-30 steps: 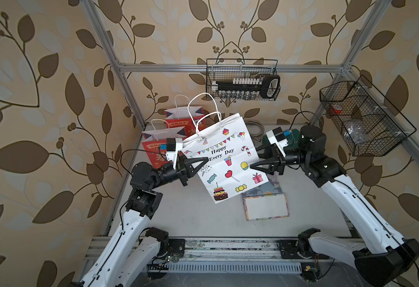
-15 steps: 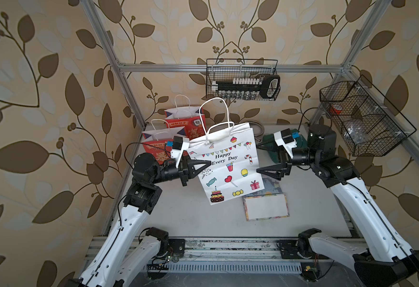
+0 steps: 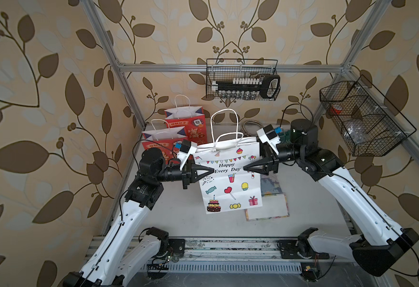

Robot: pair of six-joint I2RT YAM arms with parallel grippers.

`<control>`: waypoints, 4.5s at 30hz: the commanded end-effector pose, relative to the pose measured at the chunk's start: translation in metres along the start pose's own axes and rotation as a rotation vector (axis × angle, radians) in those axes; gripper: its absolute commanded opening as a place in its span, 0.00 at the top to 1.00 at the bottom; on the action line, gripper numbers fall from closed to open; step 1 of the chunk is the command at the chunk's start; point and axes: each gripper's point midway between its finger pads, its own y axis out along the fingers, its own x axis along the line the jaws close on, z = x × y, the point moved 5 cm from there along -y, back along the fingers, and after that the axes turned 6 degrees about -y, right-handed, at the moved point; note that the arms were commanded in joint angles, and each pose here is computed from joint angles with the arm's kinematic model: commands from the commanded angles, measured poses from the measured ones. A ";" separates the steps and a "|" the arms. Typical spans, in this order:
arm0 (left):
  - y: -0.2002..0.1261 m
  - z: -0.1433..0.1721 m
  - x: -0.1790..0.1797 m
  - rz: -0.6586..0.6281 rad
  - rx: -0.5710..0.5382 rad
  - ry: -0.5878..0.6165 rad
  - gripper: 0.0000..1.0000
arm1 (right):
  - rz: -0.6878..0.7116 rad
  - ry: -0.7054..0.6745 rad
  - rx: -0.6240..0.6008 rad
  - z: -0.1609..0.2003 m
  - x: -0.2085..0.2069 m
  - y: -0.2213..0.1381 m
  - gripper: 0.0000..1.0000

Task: Put away the paper bag
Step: Press the paper bag.

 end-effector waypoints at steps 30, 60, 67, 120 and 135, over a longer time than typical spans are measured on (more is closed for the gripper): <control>-0.002 0.084 0.093 -0.359 -0.090 0.002 0.08 | -0.008 0.116 -0.035 0.136 -0.067 0.016 1.00; 0.011 0.136 0.104 -0.285 -0.022 0.113 0.01 | -0.056 0.049 -0.074 0.101 -0.073 -0.015 1.00; 0.018 0.137 0.101 -0.282 -0.031 0.149 0.01 | -0.038 0.037 -0.088 0.089 -0.074 -0.017 1.00; 0.049 0.090 0.103 -0.186 -0.201 0.267 0.65 | 0.040 0.018 -0.203 0.034 -0.081 -0.012 1.00; 0.041 0.087 0.097 -0.237 -0.213 0.257 0.45 | 0.067 0.032 -0.176 0.039 -0.083 -0.026 1.00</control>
